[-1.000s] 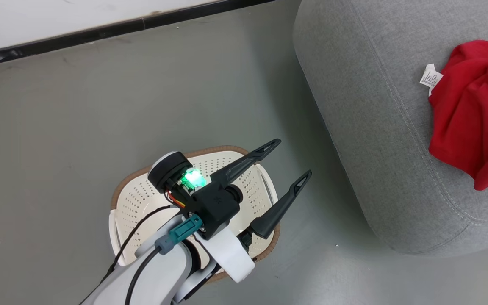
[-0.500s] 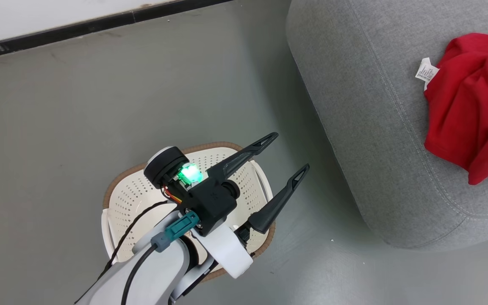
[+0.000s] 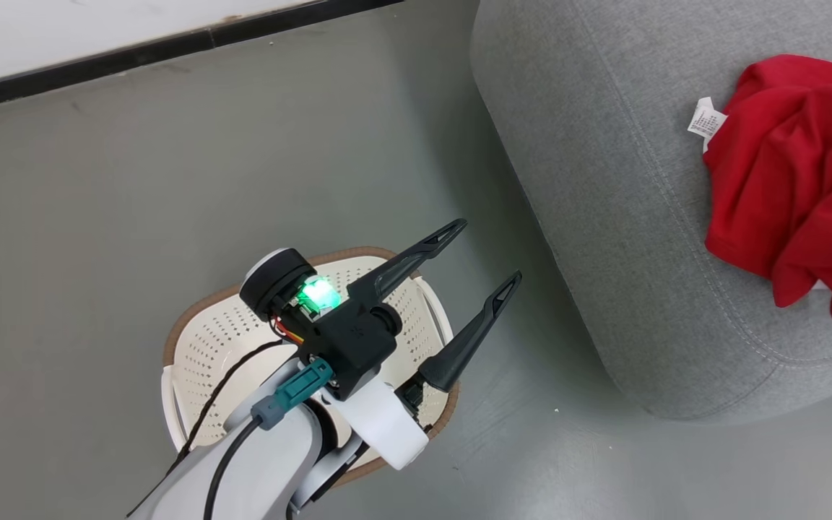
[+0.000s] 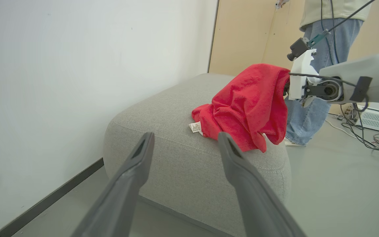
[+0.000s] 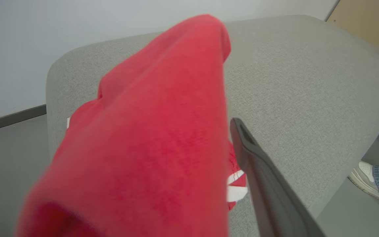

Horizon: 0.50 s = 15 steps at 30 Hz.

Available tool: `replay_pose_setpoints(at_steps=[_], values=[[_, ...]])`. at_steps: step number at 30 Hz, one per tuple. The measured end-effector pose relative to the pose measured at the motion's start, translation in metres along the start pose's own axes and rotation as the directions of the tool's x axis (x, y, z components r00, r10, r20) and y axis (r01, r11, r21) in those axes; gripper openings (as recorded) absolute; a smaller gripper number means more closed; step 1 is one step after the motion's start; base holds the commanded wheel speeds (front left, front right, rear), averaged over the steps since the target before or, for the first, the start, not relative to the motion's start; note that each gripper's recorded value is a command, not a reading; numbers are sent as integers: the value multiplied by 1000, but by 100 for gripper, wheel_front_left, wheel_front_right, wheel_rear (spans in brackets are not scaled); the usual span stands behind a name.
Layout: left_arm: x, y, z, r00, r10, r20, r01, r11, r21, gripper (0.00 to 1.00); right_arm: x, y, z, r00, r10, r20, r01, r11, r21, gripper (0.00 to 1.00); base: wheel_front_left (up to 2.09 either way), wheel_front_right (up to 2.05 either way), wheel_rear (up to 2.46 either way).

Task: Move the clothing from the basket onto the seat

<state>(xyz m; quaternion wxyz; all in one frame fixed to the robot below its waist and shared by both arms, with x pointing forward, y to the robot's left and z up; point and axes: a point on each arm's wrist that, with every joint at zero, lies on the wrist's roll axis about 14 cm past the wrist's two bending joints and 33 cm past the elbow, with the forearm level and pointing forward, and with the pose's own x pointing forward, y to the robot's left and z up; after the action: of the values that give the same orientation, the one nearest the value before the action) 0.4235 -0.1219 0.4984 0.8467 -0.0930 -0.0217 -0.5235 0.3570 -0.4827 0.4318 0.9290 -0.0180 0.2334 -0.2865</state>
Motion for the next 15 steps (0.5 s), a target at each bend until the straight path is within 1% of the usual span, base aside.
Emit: replay_pose_setpoints(at_steps=[11, 15], values=[[6, -7, 5, 1000, -18, 19, 18, 1000, 4, 100, -15, -4, -6, 1000, 19, -3, -19, 1000, 20, 100, 0, 0, 0], [8, -10, 7, 999, -26, 26, 26, 1000, 7, 100, -22, -4, -16, 999, 31, -33, -29, 999, 41, 100, 0, 0, 0]])
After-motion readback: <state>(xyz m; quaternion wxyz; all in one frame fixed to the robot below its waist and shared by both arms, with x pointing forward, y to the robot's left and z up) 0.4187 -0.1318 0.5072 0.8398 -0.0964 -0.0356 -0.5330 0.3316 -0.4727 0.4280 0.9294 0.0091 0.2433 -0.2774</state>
